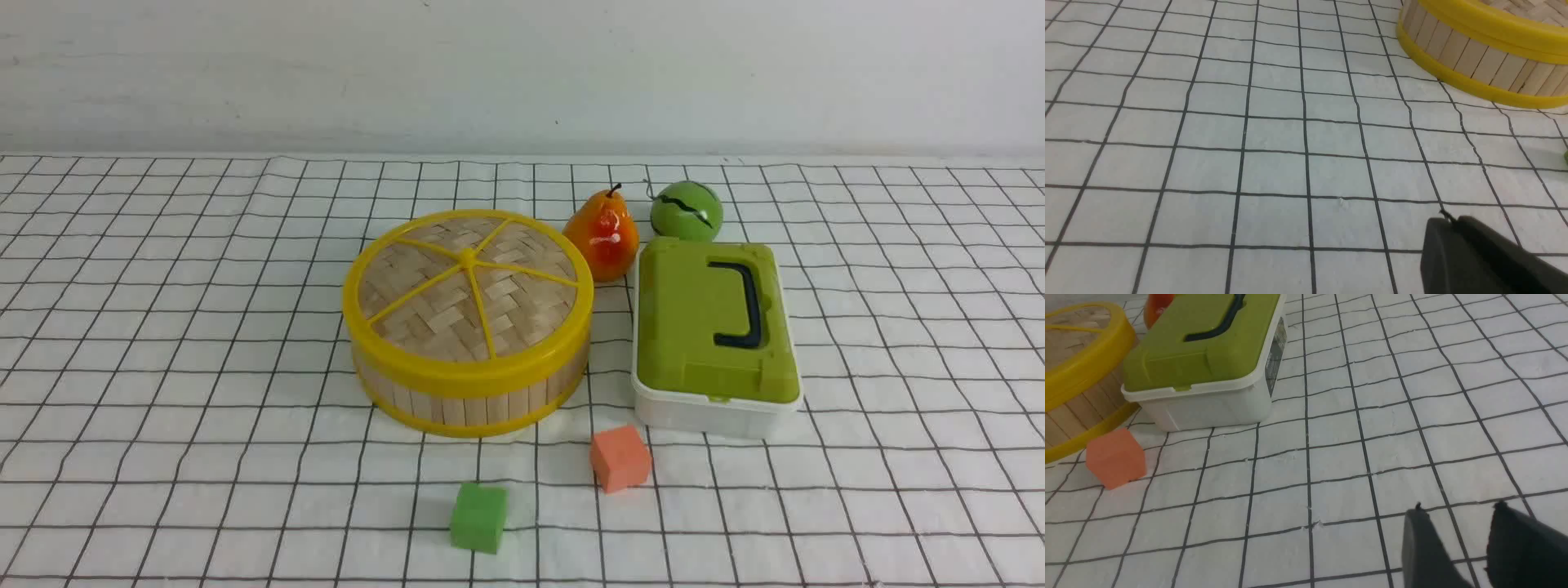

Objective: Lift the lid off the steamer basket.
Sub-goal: Use the left arm to lift the lid of the steamer

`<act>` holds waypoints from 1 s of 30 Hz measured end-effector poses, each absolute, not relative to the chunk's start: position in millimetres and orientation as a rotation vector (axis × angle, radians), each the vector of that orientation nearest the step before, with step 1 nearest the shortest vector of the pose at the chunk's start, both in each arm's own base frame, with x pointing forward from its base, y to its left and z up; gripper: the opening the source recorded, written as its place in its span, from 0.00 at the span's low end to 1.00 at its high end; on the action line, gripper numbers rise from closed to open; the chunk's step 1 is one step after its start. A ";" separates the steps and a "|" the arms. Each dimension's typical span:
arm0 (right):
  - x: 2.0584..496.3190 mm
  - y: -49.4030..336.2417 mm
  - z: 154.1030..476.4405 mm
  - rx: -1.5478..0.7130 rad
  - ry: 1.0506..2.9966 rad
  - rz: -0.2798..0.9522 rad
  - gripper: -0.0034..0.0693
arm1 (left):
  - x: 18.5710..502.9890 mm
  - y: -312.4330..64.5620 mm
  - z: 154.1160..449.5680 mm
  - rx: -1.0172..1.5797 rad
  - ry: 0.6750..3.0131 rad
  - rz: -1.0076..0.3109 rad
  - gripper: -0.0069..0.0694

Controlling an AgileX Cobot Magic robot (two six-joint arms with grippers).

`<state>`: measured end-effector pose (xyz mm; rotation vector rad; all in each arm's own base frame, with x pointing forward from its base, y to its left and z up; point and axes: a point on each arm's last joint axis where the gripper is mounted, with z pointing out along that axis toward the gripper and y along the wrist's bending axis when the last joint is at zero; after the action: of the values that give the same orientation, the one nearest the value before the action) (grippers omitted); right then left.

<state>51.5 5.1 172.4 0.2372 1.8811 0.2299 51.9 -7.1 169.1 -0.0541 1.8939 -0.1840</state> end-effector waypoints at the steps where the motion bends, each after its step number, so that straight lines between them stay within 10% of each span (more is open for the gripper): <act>1: 51.5 5.1 172.4 0.237 1.881 0.230 0.38 | 51.9 -7.1 169.1 -0.054 1.894 -0.184 0.11; 30: 51.5 5.1 172.4 0.237 1.881 0.230 0.38 | 51.9 -7.1 169.1 -0.054 1.894 -0.184 0.14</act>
<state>51.5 5.1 172.4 0.2372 1.8811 0.2299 51.9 -7.1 169.1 -0.0541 1.8939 -0.1840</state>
